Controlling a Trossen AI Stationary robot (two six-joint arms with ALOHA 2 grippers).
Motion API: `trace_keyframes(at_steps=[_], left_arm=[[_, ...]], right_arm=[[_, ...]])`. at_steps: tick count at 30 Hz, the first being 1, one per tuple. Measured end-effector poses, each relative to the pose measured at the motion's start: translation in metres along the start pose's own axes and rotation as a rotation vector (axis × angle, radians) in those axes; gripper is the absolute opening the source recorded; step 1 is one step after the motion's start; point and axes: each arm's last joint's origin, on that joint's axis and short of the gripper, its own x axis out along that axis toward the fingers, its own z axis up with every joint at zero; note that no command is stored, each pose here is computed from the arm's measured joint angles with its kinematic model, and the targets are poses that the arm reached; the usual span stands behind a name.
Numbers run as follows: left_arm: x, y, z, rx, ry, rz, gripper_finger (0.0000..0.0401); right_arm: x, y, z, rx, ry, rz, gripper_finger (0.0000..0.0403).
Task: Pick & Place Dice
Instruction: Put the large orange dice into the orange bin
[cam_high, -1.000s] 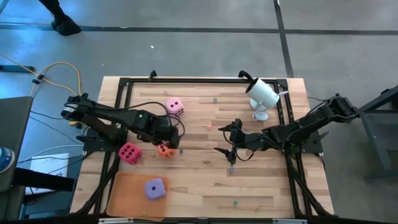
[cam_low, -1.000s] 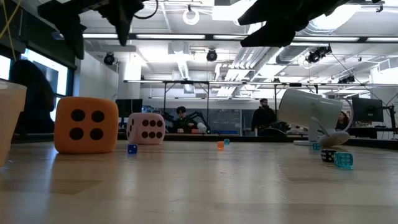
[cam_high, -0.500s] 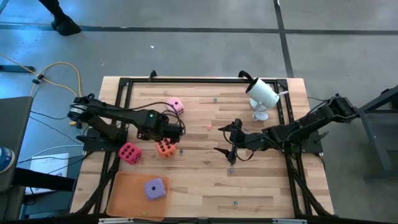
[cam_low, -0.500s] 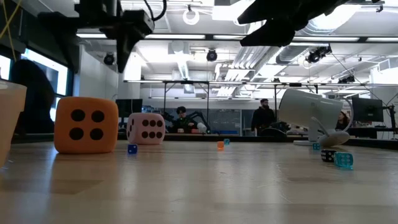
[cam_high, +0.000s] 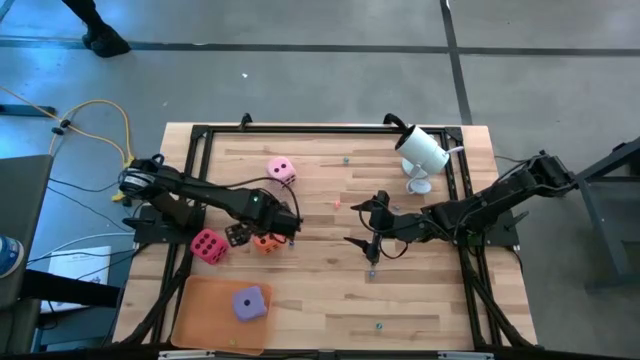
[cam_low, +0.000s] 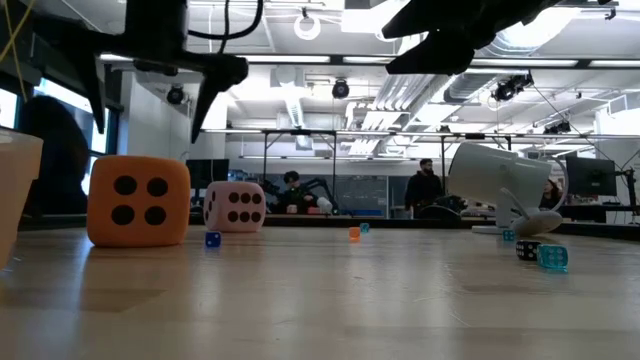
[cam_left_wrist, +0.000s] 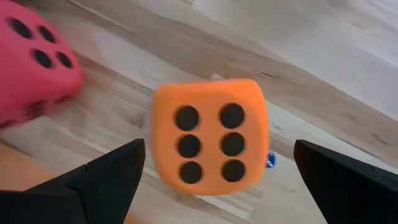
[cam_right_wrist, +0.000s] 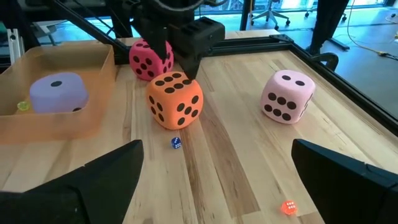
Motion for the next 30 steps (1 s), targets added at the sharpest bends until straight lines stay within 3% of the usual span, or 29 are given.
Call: trace_keyframes(at_steps=[5, 24, 30], left_arm=[[0.001, -0.002, -0.002, 0.021, 0.008, -0.012, 0.04], [0.018, -0.001, -0.005, -0.105, 0.053, -0.008, 0.04], [0.022, 0.003, -0.005, -0.137, 0.071, 0.038, 0.04]], right_arm=[[0.0, 0.0, 0.0, 0.0, 0.0, 0.0, 0.0398], [0.0, 0.0, 0.0, 0.0, 0.0, 0.0, 0.0398], [0.0, 0.0, 0.0, 0.0, 0.0, 0.0, 0.0398]])
